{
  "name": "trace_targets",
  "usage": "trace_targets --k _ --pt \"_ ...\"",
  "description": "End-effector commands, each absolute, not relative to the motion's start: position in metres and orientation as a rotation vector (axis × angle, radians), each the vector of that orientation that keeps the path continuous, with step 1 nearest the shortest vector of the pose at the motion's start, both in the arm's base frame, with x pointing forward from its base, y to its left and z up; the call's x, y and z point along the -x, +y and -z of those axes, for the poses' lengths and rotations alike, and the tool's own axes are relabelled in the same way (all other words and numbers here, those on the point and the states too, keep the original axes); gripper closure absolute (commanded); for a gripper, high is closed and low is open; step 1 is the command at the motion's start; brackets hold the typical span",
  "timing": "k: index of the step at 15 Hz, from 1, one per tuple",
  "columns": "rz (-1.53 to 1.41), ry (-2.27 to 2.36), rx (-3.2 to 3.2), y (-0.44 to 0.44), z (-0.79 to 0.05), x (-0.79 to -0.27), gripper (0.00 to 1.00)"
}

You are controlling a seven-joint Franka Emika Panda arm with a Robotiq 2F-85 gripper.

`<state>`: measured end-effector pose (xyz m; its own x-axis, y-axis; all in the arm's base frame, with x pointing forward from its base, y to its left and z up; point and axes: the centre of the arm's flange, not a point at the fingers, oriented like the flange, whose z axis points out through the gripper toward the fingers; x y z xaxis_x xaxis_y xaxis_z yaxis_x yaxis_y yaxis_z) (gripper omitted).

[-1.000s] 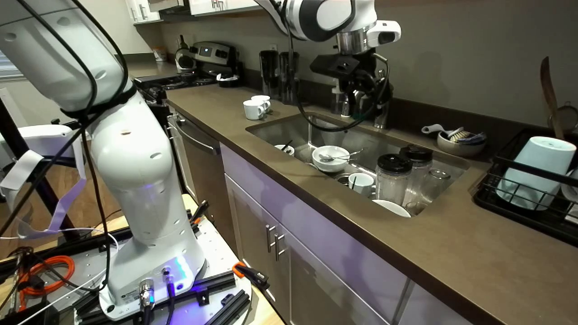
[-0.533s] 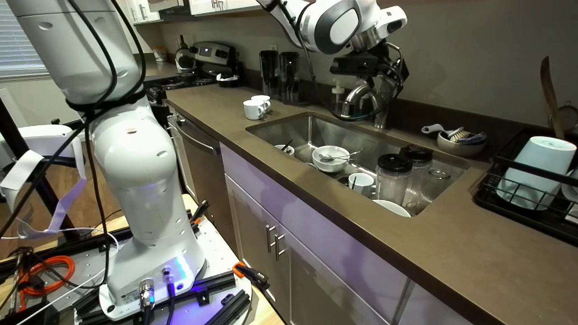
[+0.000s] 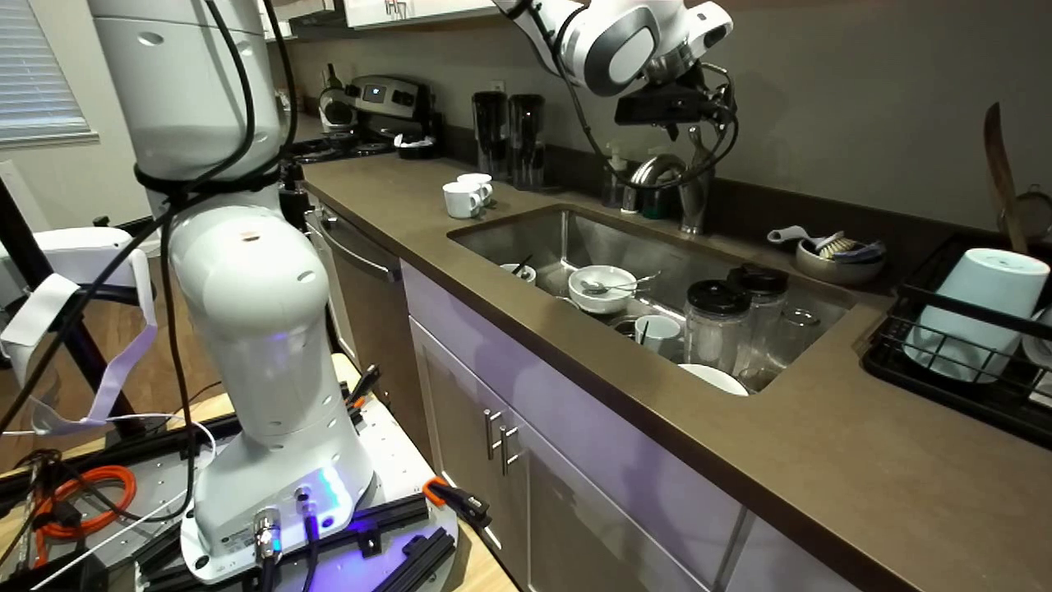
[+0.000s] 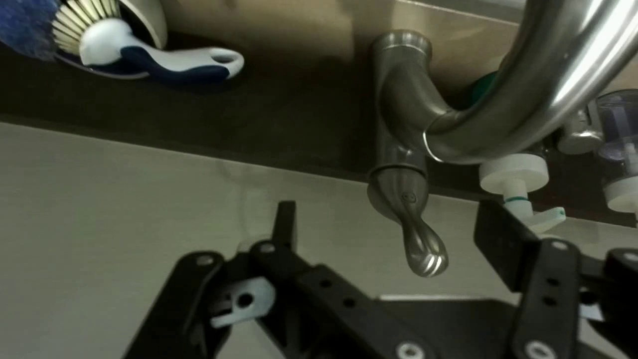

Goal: Push the faucet handle backwards

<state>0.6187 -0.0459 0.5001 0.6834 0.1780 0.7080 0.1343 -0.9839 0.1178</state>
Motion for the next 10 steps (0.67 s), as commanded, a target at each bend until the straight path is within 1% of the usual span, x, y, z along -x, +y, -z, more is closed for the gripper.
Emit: trace_targets --k 1,10 --pt "-1.197 0.351 -2.832 -0.046 -0.502 -0.651 0.4" --pt "-1.146 0.41 -2.886 -0.04 -0.488 -0.671 0.97"
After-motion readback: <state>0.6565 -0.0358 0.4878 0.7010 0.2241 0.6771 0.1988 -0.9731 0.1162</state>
